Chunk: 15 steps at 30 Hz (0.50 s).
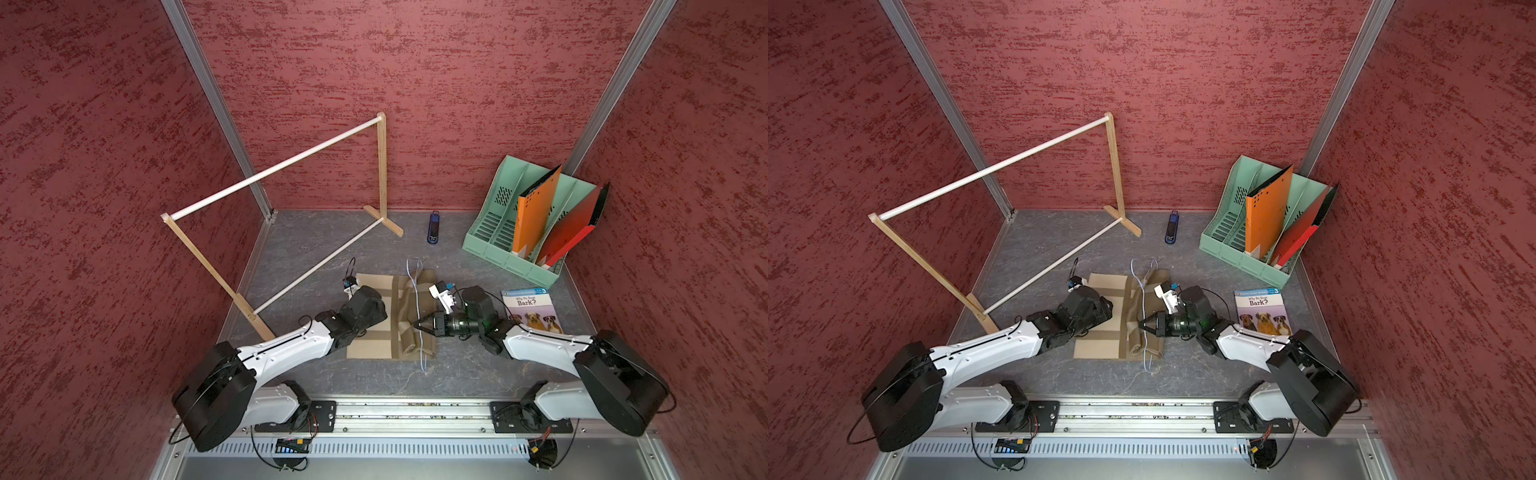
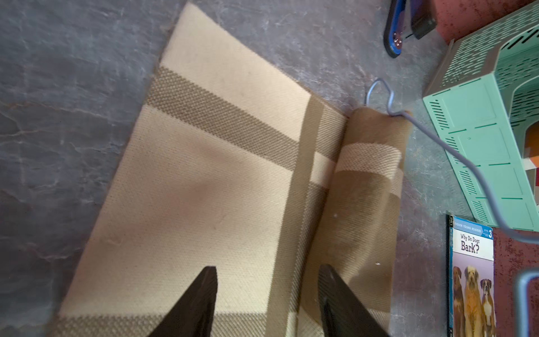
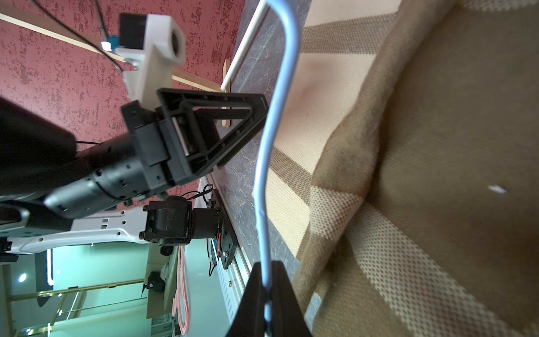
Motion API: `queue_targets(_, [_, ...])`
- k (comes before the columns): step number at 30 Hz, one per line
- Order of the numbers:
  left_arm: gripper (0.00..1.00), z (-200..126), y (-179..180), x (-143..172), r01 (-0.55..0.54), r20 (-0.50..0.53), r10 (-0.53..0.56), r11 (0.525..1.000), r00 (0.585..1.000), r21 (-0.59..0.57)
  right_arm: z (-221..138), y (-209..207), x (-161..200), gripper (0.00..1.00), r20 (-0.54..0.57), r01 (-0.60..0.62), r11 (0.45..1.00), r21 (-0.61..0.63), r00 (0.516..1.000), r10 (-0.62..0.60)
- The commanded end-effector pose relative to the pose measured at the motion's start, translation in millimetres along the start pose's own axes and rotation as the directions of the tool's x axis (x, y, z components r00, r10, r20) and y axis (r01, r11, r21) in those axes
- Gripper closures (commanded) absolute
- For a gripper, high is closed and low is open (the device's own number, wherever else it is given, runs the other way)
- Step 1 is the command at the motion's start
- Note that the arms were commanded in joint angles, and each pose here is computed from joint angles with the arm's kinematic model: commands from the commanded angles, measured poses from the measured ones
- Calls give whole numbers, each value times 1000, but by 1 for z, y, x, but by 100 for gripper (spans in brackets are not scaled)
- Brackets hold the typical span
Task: Hang the scarf on the hanger
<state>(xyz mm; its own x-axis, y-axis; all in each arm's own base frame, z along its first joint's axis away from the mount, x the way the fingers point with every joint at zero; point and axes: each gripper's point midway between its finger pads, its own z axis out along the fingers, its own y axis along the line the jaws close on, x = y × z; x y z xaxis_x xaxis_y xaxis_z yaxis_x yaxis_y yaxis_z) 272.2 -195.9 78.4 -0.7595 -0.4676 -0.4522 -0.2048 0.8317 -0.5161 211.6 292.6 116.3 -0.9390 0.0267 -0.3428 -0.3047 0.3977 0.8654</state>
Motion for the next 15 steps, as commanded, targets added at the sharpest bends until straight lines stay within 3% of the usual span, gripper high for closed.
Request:
queue_targets(1, [38,4,-38,-4,-46,-22,50,988,999,147,-4,-21,8,100,-3,-88,993,78,996,88])
queue_targets(15, [32,52,-88,12,-196,-126,228,955,966,222,-7,-25,9,100,6,-95,990,106,995,95])
